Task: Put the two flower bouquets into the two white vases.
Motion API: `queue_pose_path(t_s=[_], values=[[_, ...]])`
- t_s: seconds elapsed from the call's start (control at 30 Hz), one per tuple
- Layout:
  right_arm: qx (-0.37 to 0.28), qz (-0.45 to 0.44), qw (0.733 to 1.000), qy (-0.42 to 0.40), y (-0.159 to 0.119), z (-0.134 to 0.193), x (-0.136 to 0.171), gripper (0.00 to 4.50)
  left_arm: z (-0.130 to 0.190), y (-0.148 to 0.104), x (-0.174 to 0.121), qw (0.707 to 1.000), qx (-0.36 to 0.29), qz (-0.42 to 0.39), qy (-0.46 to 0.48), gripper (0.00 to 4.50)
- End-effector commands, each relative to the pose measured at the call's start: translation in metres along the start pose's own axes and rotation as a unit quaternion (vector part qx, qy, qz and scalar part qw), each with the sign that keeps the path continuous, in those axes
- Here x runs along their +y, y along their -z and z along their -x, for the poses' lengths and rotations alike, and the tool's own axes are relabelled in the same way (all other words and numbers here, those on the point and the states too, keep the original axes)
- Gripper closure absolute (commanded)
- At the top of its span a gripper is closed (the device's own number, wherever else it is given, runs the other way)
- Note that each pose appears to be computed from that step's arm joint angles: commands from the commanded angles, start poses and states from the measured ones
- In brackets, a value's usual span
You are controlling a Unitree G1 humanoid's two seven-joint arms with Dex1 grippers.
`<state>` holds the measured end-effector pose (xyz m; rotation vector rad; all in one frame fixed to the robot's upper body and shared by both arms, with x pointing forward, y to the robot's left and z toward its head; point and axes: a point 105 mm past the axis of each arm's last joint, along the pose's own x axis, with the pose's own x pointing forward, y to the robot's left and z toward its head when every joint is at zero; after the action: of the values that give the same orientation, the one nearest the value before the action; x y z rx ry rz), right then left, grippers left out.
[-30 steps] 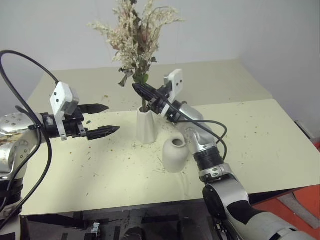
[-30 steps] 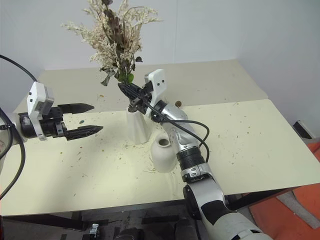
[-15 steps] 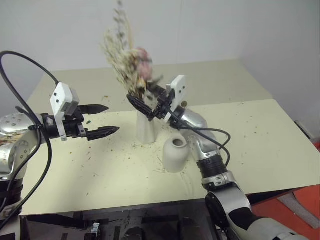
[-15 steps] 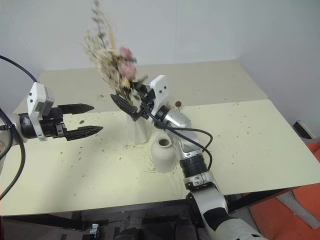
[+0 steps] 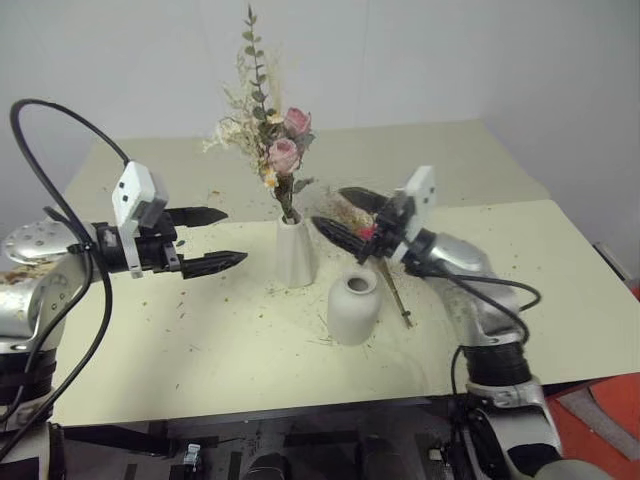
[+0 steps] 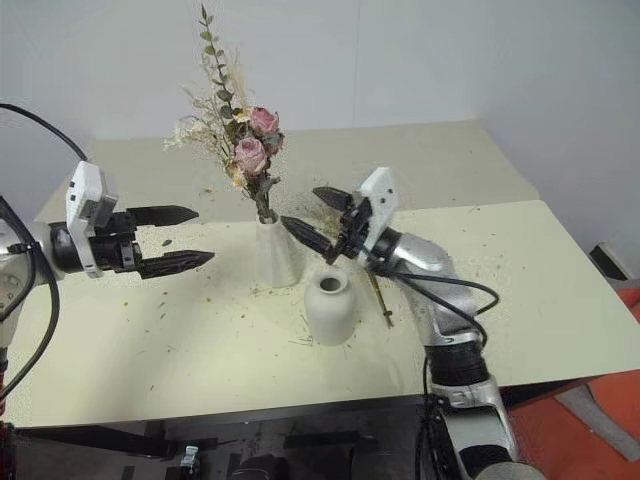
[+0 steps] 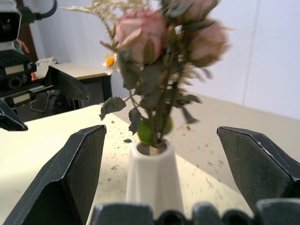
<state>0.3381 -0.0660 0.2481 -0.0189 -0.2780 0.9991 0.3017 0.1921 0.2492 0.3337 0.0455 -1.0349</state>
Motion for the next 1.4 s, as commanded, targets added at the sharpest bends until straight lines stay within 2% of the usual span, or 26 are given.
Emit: queue_pose_path(t_s=[0.03,0.17,0.23,0.33,0.43,0.53,0.77,0.93,1.03,1.17,1.27,1.4], values=[[0.012,-0.013,1.000,-0.004,-0.020,0.018,0.000,0.02,-0.002,-0.014,-0.003,0.999,-0.024,-0.020,0.020,0.00],[0.088,-0.016,0.996,0.015,-0.015,0.029,-0.008,0.02,-0.004,-0.017,-0.004,0.998,-0.030,-0.033,0.034,0.00],[0.158,-0.005,0.987,0.038,-0.008,0.035,-0.017,0.02,-0.005,-0.019,-0.006,0.997,-0.035,-0.042,0.049,0.00],[0.213,-0.031,0.975,0.056,-0.007,0.040,-0.027,0.02,-0.007,-0.021,-0.009,0.996,-0.036,-0.046,0.068,0.00],[0.320,-0.064,0.940,0.095,0.005,0.042,-0.040,0.02,-0.009,-0.022,-0.014,0.993,-0.037,-0.060,0.099,0.00],[0.375,-0.111,0.913,0.118,0.012,0.043,-0.046,0.02,-0.009,-0.025,-0.016,0.990,-0.040,-0.063,0.119,0.00],[0.468,-0.111,0.861,0.165,0.044,0.041,-0.065,0.02,-0.009,-0.027,-0.019,0.984,-0.032,-0.074,0.158,0.00],[0.519,-0.065,0.835,0.172,0.075,0.030,-0.080,0.02,-0.011,-0.026,-0.019,0.984,-0.035,-0.075,0.158,0.00],[0.534,-0.040,0.827,0.171,0.090,0.024,-0.085,0.02,-0.010,-0.024,-0.020,0.985,-0.035,-0.073,0.154,0.00],[0.531,-0.007,0.830,0.170,0.106,0.011,-0.090,0.02,-0.006,-0.024,-0.020,0.987,-0.033,-0.076,0.140,0.00],[0.533,0.001,0.829,0.168,0.113,0.009,-0.092,0.65,-0.001,-0.025,-0.020,0.988,-0.033,-0.077,0.131,0.00],[0.533,0.003,0.830,0.165,0.114,0.012,-0.095,1.96,0.003,-0.023,-0.021,0.989,-0.029,-0.078,0.125,0.00]])
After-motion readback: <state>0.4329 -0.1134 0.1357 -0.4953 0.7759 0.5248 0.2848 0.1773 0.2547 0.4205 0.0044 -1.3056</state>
